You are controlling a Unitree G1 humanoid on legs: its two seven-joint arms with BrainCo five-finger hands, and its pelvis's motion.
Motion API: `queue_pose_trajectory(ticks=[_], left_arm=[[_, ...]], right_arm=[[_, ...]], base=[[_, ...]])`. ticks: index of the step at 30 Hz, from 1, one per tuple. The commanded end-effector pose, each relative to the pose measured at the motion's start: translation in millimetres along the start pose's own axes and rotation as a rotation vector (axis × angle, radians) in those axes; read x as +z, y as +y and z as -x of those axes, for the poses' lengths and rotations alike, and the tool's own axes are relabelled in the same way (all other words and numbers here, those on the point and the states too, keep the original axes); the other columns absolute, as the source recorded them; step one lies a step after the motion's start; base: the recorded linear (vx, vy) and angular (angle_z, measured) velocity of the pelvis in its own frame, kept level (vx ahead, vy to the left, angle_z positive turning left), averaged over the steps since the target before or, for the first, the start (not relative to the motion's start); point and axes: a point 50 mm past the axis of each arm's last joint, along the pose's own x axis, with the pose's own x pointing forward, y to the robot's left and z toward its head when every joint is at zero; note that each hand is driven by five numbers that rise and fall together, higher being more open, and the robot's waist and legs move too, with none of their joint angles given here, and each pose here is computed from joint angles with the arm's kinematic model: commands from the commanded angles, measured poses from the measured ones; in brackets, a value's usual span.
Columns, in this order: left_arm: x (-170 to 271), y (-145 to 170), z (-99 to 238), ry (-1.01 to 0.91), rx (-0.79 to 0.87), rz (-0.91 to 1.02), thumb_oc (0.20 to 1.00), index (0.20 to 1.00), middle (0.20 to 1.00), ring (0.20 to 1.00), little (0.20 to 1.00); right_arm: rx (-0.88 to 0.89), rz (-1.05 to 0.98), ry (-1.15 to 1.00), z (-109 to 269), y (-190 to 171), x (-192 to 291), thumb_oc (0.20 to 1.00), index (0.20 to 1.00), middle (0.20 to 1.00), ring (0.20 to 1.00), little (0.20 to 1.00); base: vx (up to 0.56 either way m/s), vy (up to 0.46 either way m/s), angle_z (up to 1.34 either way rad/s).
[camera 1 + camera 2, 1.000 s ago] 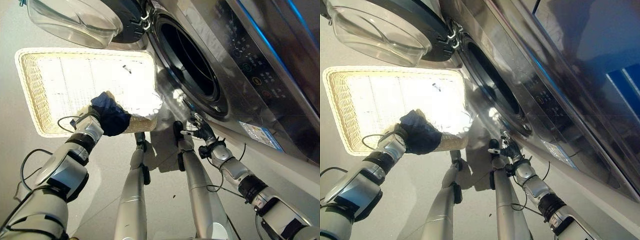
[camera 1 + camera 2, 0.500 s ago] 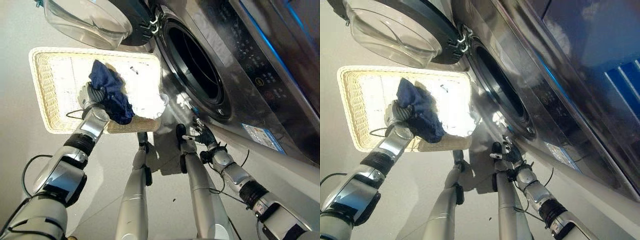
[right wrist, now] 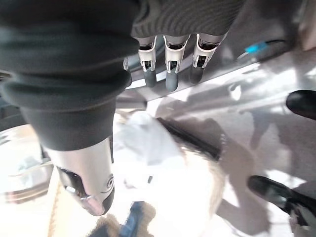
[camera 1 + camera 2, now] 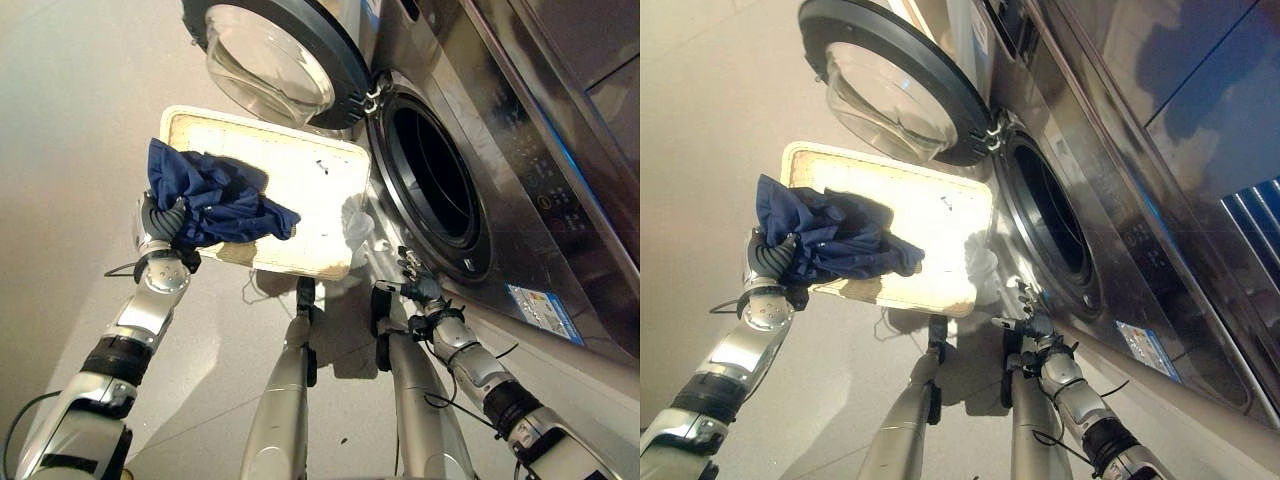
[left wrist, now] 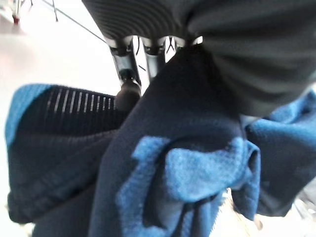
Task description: Put the clothes into the washing machine.
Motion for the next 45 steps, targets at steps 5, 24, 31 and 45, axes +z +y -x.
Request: queue_pose_trajectory(ticks=[5,24,31,45], left_arm=[[42,29,0,-0.204,-0.077,0.139,0.2,0.2,0.2,0.2,0.2],[93,43,5,-0.34,-0.294,0.417,0.2,0.2,0.2,0.2,0.2],[78,19,-6,-0.23,-0.491,0.312,0.2,0.2,0.2,0.2,0.2],[104,-29,7,-0.212,-0.807,0.378,0.2,0.2,0.2,0.2,0.2]], right_arm=[[0.012,0.011,-0.042,8,-7,-4,1.0,1.0,1.0,1.0,1.0],[0.22,0.041,-0.063,44,32,-22,1.0,1.0,1.0,1.0,1.0],[0.234,0.017,-0.371,39,34,47,1.0,1.0,1.0,1.0,1.0],[0.361,-0.135,-0.582,27,62,130,1.0,1.0,1.0,1.0,1.0]], base=[[0.02,-0.018,0.1],[0.13,-0.012,0.1],[0.07,0.017,-0.03],[0.04,0.009,-0.01]])
